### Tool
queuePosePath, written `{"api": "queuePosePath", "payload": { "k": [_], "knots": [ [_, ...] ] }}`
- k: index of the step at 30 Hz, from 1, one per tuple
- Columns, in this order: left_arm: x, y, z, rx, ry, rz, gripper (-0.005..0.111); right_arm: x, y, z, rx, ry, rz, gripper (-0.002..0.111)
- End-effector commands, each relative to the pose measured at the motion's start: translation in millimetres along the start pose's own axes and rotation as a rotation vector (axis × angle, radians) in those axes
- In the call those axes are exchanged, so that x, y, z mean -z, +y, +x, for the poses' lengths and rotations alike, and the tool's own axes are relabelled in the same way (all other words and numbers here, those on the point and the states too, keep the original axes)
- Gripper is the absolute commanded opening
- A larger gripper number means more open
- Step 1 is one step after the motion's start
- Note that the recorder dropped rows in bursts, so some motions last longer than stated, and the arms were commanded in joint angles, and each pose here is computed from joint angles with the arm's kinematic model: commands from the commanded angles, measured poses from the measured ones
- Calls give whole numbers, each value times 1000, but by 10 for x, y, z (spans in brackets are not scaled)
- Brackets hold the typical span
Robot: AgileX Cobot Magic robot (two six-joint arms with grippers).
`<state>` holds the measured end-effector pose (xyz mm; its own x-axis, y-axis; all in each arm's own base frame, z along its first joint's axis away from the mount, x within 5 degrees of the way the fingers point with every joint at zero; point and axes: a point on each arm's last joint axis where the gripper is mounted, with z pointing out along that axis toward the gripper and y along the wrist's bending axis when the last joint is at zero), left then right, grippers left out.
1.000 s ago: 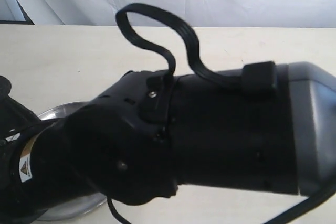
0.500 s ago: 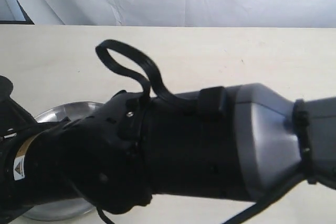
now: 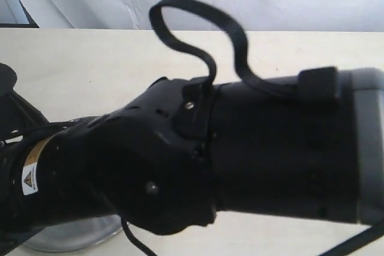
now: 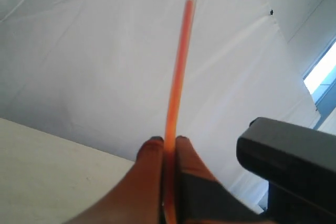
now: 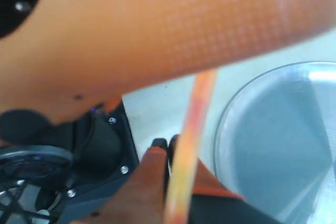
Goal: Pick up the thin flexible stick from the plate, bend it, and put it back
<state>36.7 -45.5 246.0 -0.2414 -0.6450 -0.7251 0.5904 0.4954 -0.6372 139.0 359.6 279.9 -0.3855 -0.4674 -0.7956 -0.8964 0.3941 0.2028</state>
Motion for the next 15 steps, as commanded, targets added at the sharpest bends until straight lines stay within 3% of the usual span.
{"api": "queuePosePath", "payload": {
  "k": [1, 5, 11, 13, 15],
  "knots": [
    [8, 75, 55, -27, 20, -34, 1, -121, -56, -87, 25, -101, 34, 0],
    [8, 76, 58, -35, 23, -36, 8, -198, -88, -95, 29, -147, 53, 0],
    [8, 74, 61, -38, 27, -33, 41, -191, -98, -146, 26, -205, 65, 0],
    [8, 69, 64, -38, 30, -28, 41, -191, -98, -148, 26, -208, 65, 0],
    [8, 64, 72, -50, 39, -22, 30, -191, -98, -148, 26, -208, 65, 0]
  ]
}}
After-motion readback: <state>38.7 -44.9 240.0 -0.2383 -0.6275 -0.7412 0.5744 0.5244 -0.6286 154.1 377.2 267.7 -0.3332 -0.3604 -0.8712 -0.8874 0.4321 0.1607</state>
